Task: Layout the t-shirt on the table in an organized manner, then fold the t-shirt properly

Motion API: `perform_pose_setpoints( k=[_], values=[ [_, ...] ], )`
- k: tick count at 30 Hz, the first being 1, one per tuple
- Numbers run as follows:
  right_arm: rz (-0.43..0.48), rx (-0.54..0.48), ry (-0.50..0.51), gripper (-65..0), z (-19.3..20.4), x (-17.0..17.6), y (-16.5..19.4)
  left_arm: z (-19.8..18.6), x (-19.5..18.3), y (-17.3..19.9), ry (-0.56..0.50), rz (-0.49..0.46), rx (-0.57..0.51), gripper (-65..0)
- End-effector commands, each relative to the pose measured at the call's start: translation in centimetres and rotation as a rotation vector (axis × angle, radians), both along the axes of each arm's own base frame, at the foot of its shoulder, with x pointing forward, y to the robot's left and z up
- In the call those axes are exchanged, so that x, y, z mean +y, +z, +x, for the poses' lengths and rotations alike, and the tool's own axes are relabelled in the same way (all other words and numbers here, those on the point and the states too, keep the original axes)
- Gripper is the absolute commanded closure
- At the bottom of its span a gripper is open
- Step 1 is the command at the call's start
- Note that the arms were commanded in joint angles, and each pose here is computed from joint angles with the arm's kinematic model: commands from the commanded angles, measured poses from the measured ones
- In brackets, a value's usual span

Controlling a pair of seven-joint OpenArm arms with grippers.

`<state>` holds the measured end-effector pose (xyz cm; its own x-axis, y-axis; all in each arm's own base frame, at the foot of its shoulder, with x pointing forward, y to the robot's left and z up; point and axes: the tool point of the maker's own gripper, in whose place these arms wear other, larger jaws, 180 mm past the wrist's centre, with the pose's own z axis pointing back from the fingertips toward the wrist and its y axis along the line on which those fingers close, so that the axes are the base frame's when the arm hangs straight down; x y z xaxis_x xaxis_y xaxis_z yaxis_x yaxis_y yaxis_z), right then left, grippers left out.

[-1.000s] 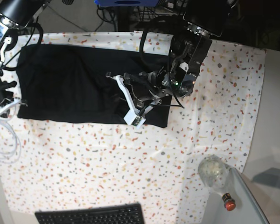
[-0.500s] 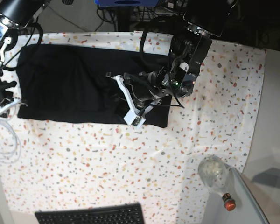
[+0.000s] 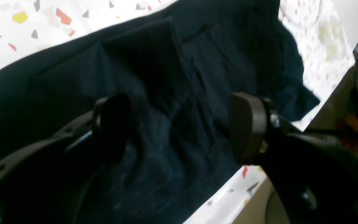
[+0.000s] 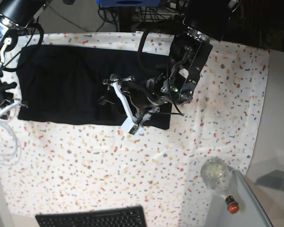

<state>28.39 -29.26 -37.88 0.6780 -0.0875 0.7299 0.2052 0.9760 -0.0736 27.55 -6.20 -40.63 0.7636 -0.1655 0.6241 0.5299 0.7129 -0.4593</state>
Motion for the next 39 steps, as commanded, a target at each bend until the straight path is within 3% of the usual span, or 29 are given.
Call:
perform_pose_setpoints(
  k=[1,3,4,6,8,10,13,15,22,24,28,33,36,39],
  values=[
    [-0.019,-0.050,0.006,0.0,1.0,-0.4,1.4,1.1,-0.6,1.7,0.010,-0.043,-0.040,-46.2],
    [-0.020,-0.051,0.006,0.0,1.0,-0.4,1.5,1.6,-0.2,2.0,0.022,-0.043,-0.053,-44.3],
    [-0.020,-0.051,0.006,0.0,1.0,-0.4,1.5,2.2,0.9,2.1,0.048,-0.035,-0.061,-40.0],
    [-0.024,-0.055,0.005,0.0,1.0,-0.5,1.7,3.7,4.7,2.3,0.134,-0.009,-0.082,-23.9],
    [-0.025,-0.051,0.011,0.0,0.9,-0.3,1.6,4.5,9.0,1.9,0.239,0.017,-0.079,-1.2],
    [-0.013,-0.030,0.072,0.0,1.5,1.6,1.1,4.6,15.0,0.9,0.387,0.059,-0.059,0.0],
    [-0.004,0.053,0.332,0.0,2.4,8.3,-0.2,3.0,23.7,-0.1,0.576,0.125,-0.035,0.0],
    [-0.006,0.098,0.490,0.0,2.6,12.4,-0.8,1.0,28.1,-0.2,0.621,0.164,-0.046,0.0],
    [-0.027,0.102,0.933,0.0,2.3,26.8,-0.3,-5.2,37.4,0.4,0.743,0.246,-0.072,0.0],
    [-0.015,0.084,1.001,0.0,2.4,29.8,0.2,-6.3,38.3,0.2,0.764,0.261,-0.058,0.0],
    [0.064,0.160,0.965,0.0,3.7,30.7,-2.2,-7.5,38.7,-0.1,0.774,0.275,-0.041,0.0],
    [0.151,0.287,0.783,0.0,5.1,25.2,-6.6,-7.8,38.7,-0.3,0.775,0.273,-0.033,0.0],
    [0.184,0.286,0.686,0.0,5.8,21.9,-7.6,-7.5,38.4,-0.3,0.769,0.268,-0.035,0.0],
    [0.149,0.279,0.675,0.0,6.1,20.8,-6.6,-6.8,37.8,-0.3,0.752,0.259,-0.043,0.0]
  ],
)
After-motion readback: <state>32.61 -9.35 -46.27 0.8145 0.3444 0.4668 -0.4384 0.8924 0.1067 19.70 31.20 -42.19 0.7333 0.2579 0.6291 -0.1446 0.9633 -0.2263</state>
